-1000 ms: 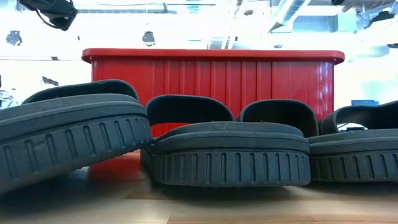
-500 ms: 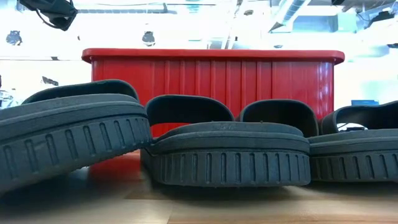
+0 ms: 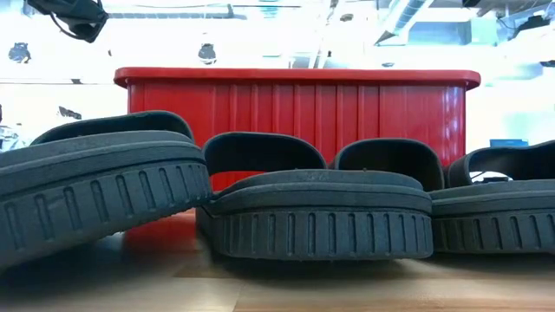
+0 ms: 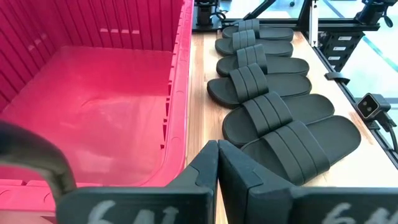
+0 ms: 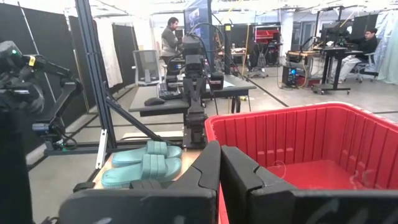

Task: Pick and place slides into bin
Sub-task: Put the green slide into the red bin

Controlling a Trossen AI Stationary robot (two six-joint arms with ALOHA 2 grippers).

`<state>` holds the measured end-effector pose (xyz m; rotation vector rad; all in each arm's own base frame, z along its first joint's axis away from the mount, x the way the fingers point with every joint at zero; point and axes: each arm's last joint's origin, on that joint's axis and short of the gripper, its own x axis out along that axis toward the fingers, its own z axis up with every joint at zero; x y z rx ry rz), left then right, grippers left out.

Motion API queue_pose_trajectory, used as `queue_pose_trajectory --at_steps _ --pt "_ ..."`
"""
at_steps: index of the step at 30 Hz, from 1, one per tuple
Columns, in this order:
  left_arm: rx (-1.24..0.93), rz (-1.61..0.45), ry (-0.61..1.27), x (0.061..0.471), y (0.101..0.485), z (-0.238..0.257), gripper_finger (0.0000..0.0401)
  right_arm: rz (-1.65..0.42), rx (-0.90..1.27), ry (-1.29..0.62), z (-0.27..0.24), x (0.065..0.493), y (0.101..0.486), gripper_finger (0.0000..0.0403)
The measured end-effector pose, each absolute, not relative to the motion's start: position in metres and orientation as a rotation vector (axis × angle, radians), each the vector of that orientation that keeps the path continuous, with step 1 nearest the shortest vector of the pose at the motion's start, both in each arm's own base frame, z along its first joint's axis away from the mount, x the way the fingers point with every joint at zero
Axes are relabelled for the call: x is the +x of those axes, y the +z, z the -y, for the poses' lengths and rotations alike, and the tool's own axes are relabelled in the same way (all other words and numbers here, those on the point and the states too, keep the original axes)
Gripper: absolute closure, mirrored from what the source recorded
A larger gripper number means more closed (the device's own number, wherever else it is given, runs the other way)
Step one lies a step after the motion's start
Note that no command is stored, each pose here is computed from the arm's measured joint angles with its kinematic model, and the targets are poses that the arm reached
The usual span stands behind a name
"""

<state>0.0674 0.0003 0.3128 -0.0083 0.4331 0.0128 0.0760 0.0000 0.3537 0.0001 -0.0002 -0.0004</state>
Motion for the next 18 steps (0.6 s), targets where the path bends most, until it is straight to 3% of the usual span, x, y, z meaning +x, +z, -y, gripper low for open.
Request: queue_pose_trajectory --at_steps 11,18 --pt "-0.106 -0.180 0.144 0.086 0.334 -0.004 0.0401 0.000 0.000 -0.001 0.000 0.076 0.354 0.0403" --pt "-0.343 -0.123 0.188 0.091 0.336 -0.005 0.0401 0.000 0.000 0.000 0.000 0.076 0.354 0.0403"
